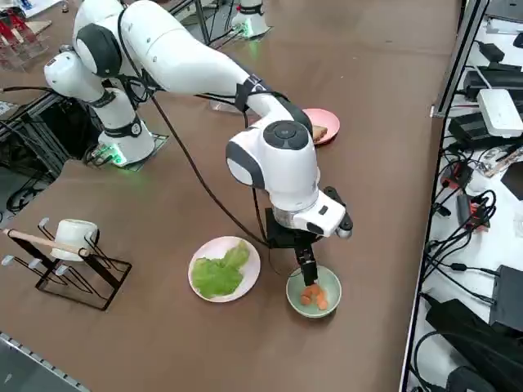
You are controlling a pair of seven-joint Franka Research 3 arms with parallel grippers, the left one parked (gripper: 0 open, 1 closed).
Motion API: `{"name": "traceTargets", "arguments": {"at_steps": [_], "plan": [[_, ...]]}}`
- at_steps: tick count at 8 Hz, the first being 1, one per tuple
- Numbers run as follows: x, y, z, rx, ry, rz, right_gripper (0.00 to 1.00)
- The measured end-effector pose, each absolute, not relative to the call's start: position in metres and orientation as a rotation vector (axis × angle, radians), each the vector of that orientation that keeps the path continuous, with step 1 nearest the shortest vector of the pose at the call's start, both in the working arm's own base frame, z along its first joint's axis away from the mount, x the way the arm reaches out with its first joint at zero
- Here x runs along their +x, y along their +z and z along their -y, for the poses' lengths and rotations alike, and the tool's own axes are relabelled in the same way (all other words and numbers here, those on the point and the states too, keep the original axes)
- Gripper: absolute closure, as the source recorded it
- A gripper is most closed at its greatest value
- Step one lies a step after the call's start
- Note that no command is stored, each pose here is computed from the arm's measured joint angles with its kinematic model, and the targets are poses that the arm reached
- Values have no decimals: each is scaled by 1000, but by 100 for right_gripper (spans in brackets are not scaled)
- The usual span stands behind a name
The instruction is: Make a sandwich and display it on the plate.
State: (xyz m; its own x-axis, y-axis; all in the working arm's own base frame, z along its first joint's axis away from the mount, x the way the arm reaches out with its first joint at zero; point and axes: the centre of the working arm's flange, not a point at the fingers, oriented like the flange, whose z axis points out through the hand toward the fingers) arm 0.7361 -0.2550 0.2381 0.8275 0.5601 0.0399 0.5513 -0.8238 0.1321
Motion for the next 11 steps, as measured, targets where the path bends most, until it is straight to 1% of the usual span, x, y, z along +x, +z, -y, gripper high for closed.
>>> {"name": "traceTargets", "arguments": {"at_steps": [2,3,5,6,8,9,11], "plan": [[738,225,252,2882,135,-889,29],[738,220,251,2882,132,-892,50],[739,220,250,2880,133,-895,89],[741,226,250,2871,142,-896,97],[743,236,250,2873,142,-898,97],[745,251,249,2878,139,-901,97],[745,301,245,2903,145,-883,97]]}}
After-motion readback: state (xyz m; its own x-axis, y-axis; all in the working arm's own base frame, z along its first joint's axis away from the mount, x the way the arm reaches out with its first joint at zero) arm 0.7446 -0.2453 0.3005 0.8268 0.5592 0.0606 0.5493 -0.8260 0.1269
